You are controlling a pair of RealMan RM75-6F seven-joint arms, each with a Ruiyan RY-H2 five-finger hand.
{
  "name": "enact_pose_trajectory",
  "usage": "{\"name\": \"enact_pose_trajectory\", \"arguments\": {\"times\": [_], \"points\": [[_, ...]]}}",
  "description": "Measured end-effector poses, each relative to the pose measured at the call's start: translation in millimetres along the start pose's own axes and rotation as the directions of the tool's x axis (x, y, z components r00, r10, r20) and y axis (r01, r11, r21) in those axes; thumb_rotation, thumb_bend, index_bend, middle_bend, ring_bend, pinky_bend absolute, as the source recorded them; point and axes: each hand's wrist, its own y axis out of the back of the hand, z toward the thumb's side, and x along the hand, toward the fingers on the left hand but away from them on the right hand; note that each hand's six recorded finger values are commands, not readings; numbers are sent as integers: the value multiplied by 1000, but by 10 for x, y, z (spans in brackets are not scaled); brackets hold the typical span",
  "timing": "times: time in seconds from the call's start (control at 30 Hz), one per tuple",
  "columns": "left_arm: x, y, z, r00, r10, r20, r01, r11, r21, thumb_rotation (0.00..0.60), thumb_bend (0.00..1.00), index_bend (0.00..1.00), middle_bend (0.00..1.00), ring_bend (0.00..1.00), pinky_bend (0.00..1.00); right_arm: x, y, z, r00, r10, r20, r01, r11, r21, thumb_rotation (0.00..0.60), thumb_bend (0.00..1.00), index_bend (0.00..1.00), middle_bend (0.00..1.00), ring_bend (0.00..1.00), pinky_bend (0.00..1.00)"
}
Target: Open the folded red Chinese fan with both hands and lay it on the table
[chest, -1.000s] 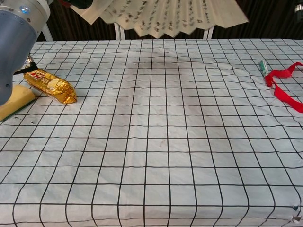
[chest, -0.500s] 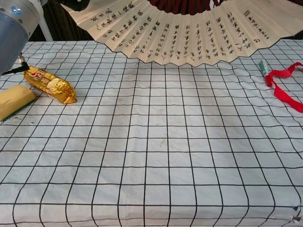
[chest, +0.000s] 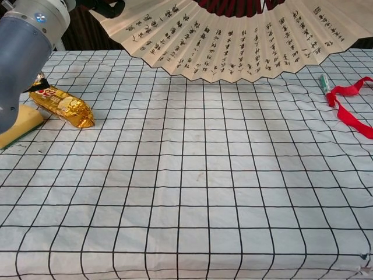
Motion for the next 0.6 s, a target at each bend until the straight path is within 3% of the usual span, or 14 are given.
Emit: {"name": "enact_pose_trajectory", "arguments": {"times": [0.6], "points": [[208,-150,160,1000,8,22,-9,1000,5,600,418,616,139,0,0,83,-167,-407,993,-105,48,102,993,62,600,410,816,951,992,812]]}}
